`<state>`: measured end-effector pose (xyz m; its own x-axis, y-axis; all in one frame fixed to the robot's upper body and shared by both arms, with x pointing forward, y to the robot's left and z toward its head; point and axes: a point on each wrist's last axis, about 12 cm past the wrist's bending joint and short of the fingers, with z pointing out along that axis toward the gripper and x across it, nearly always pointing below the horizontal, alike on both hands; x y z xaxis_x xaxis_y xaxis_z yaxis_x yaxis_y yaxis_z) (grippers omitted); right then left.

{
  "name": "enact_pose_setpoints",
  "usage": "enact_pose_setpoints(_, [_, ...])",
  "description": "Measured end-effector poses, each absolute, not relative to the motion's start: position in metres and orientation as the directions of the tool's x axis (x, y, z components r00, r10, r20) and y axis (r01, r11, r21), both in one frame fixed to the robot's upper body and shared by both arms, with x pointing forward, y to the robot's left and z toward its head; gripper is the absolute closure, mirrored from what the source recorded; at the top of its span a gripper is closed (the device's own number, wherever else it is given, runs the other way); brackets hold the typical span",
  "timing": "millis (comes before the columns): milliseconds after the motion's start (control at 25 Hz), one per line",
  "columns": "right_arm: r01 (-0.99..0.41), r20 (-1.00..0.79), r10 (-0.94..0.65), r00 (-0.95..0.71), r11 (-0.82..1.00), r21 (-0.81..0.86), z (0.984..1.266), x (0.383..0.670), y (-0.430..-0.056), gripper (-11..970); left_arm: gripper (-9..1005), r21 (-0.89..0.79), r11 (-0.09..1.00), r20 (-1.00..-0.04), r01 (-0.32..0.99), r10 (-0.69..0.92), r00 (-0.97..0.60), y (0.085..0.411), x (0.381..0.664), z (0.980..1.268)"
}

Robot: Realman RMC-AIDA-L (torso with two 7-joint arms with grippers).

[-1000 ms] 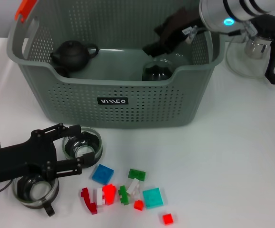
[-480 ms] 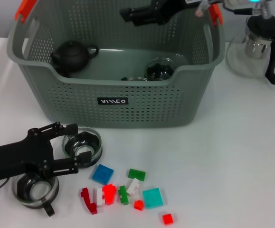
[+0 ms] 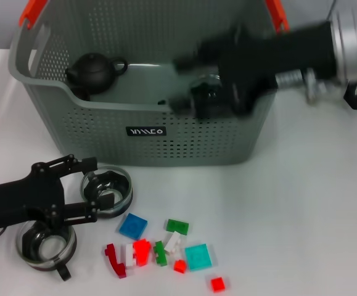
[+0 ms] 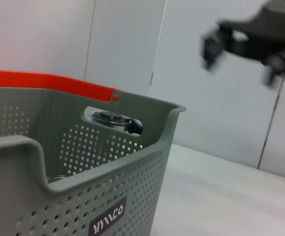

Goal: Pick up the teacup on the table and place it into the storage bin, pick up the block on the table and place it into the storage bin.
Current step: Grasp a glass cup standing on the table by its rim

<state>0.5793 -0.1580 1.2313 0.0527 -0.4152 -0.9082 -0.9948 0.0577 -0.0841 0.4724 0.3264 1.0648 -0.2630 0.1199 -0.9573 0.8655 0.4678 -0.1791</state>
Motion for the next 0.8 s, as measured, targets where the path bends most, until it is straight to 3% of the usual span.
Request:
enact_pose_setpoints(280, [-0.998,-0.897,-0.443,-0.006,-0.047,0.03,1.206,0.556,-0.173,326,137,-0.17,0.477,-0.953,0.862,0.144,-0.267,0.34,0.465,1.074])
enact_pose_setpoints(800, [-0.988,-0.868,-0.485,-0.107,-0.046,0.148,1.179,0.555,-0.176,328,138,-0.178,0.584,-0.851,0.792,0.313,-0.422,0.377,0.454,1.11])
